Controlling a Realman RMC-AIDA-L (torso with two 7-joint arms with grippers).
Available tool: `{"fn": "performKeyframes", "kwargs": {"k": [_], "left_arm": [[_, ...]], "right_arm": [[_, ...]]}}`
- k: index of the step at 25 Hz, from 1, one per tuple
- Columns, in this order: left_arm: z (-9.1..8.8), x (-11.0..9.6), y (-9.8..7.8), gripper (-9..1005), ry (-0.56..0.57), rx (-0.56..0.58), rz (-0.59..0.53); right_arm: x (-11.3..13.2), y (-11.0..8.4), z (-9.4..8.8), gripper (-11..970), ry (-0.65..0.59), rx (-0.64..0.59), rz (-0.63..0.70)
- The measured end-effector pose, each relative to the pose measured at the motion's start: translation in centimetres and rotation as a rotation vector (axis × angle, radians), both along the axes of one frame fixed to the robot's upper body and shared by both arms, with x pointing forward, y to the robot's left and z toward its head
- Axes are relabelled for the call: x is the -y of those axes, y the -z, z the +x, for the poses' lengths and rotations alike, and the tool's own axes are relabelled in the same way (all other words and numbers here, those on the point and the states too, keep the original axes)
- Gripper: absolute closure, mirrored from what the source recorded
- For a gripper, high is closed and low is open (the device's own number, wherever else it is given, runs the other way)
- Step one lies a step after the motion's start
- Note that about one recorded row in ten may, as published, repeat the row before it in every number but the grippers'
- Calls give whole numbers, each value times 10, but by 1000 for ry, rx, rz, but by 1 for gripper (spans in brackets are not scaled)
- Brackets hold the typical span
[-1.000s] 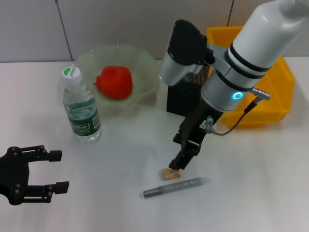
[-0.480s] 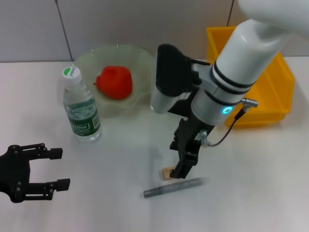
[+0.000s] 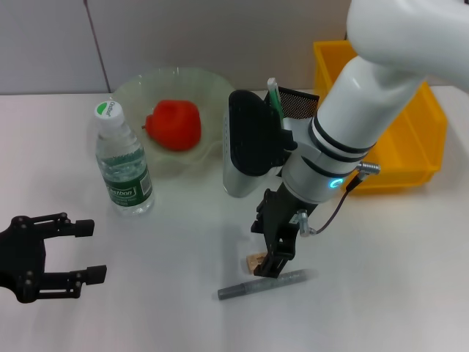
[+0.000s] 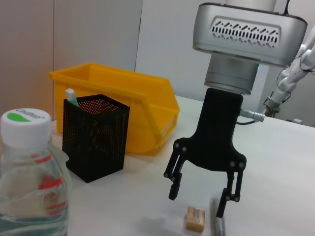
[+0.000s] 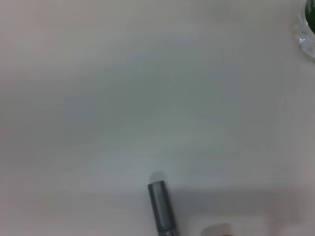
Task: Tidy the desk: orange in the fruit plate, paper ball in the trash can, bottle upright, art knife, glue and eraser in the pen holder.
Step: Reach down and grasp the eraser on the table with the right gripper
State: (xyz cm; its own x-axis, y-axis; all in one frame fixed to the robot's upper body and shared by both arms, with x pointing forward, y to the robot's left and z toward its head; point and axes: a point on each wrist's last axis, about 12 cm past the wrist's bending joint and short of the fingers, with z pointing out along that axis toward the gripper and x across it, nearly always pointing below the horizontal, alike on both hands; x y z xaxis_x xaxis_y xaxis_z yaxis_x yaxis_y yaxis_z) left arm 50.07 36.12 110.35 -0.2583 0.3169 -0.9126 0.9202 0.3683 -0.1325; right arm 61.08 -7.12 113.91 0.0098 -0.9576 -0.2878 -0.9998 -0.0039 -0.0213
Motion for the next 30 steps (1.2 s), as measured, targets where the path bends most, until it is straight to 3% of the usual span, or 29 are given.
{"fn": "performKeyframes", "kwargs": {"k": [10,15,30], "left_arm": [[0,2,2,195,-5,-4,5],[0,2,3,195,-6,-5,3],[1,2,3,196,-12,0,2]], "right_arm": [[-2,8,-2,278,-11,26,1],[-3,15,-6,388,-27,32,-6],[-2,20,-8,508,-35,32,7]]}}
